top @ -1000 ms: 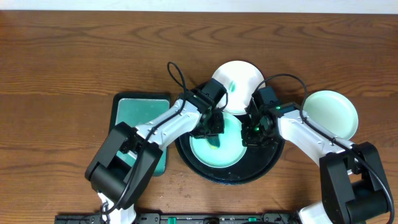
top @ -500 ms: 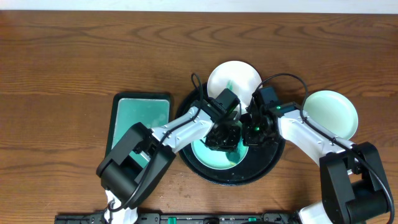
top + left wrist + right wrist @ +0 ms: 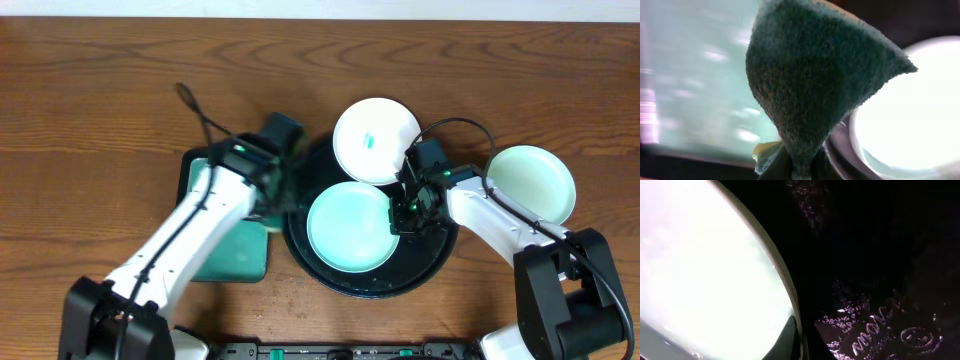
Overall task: Clean dirty plates on tray and stack at the side
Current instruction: 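Return the sponge to the water tray with the left gripper, then lift the plate with the right gripper and dip it over the water tray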
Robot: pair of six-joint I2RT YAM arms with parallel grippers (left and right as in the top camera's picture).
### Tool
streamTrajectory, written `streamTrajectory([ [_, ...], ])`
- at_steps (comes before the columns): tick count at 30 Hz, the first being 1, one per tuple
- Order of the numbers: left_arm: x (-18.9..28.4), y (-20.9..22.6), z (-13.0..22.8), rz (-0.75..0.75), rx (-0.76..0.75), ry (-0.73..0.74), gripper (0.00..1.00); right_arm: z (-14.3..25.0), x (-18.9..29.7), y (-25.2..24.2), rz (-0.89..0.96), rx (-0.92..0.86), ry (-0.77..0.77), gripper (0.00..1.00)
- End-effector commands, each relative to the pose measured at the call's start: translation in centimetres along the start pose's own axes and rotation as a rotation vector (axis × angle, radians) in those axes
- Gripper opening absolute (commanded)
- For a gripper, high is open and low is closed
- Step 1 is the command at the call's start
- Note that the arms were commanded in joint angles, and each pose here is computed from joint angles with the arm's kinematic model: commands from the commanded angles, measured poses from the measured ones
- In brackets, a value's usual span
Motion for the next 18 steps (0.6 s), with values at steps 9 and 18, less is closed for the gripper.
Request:
streamTrajectory([
  [9,-4.9,8.5,-0.9,-0.002,0.175,0.064,0.36,-0.6,-0.3,-0.5,0.076,-0.030,-0.063,0.01],
  [18,1.8,9.2,0.9,0.053,0.174,-0.106,0.61,-1.0,3.1,1.6,-0.021,0.005,-0.121,0.01],
])
Point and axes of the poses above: each gripper's point midway between its finger pads, its own x axis back along the fingers, its own y axis along the line the jaws close on, z = x × y, the point moved 9 cm from there along x, back along the fingers, and after that the axes turned 7 degrees about -x, right-handed, at the moved point
